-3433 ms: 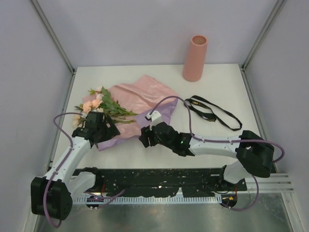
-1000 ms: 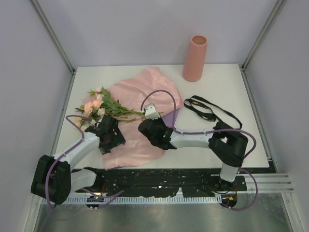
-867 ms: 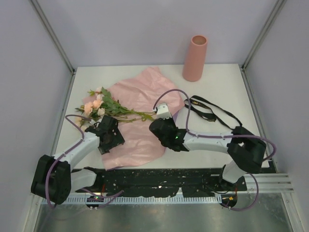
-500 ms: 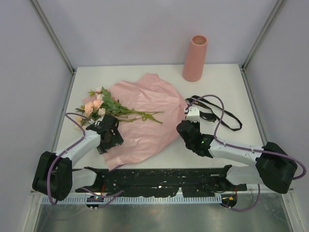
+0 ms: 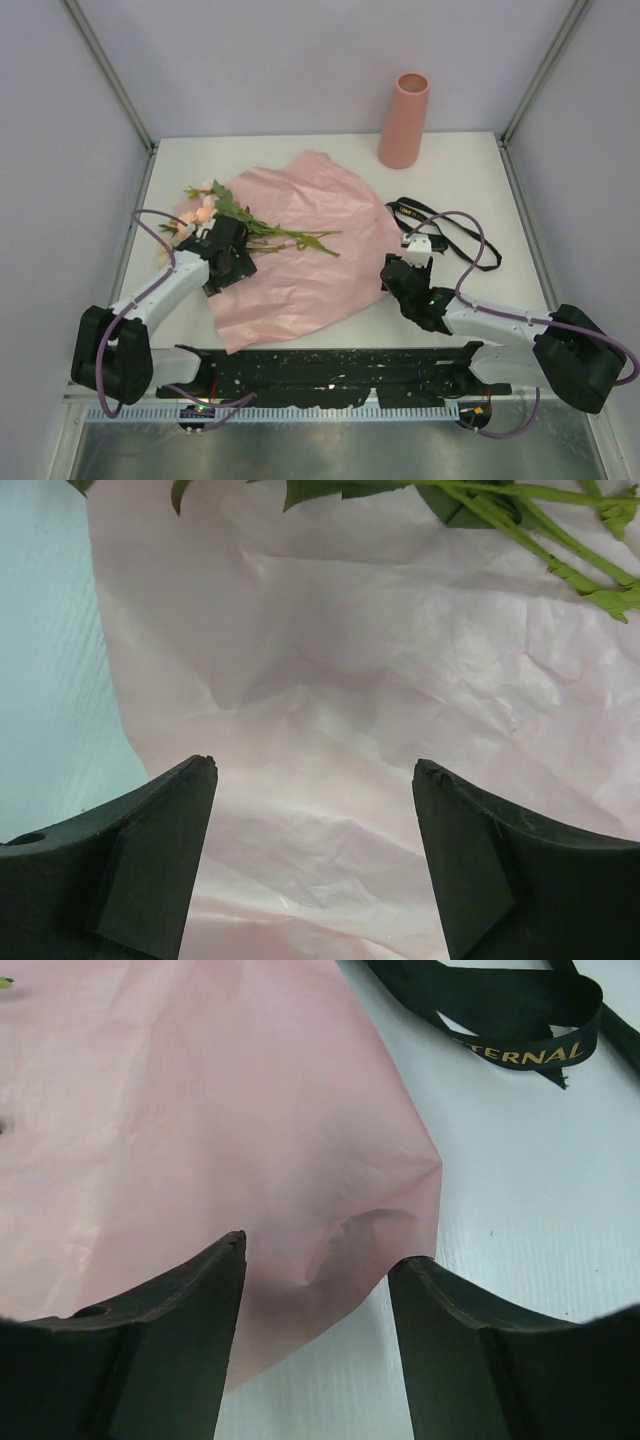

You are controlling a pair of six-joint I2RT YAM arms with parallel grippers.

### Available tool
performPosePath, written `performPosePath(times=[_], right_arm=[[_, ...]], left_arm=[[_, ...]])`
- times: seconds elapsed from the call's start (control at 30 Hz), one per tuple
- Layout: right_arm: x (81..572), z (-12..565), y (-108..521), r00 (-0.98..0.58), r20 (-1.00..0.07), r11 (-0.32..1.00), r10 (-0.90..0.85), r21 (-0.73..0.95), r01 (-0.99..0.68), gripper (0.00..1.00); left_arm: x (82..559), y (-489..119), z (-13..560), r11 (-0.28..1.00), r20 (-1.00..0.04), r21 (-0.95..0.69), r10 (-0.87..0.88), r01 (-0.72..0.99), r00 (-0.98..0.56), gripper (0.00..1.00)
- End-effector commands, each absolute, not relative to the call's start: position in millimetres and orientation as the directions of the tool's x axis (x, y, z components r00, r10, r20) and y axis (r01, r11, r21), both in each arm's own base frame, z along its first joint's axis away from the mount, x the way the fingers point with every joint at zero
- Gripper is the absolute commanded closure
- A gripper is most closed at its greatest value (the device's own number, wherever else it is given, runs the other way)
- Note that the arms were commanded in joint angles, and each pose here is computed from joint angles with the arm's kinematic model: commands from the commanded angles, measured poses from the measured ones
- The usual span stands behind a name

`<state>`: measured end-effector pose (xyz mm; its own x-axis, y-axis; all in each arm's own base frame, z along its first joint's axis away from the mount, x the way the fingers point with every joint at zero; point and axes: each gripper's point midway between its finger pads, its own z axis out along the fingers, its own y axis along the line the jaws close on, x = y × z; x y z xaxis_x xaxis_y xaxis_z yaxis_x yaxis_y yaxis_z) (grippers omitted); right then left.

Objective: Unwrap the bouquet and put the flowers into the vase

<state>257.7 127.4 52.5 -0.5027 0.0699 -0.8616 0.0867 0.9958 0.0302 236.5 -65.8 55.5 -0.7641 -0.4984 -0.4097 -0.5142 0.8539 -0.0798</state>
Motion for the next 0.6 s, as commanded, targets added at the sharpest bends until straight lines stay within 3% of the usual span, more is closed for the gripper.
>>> performPosePath(times=[0.0, 0.13, 0.37, 0.57], right_arm=[[265.6, 75.7, 131.6, -0.471, -0.865, 0.981, 0.171, 0.106, 0.161, 0.33], [265.9, 100.9, 127.1, -0.446, -0.875, 0.977, 0.188, 0.121, 0.174, 0.31], [260.1, 163.3, 123.1, -0.373, -0.892, 0.966, 0.254, 0.218, 0.137, 0.26], [259.0, 230.0, 177.6, -0.334, -0.876, 0.896, 0.347, 0.415, -0.157, 0.31]], left_arm=[[249.6, -65.0, 92.1, 0.888, -0.522, -0.073, -0.423, -0.455, -0.741, 0.17], [263.9, -83.4, 130.4, 0.931, -0.607, -0.135, -0.348, -0.338, -0.714, 0.18], [261.4, -129.3, 146.2, 0.954, -0.619, -0.271, -0.272, -0.125, -0.736, 0.21], [235.4, -175.5, 116.1, 0.916, -0.547, -0.399, -0.268, -0.035, -0.793, 0.22]])
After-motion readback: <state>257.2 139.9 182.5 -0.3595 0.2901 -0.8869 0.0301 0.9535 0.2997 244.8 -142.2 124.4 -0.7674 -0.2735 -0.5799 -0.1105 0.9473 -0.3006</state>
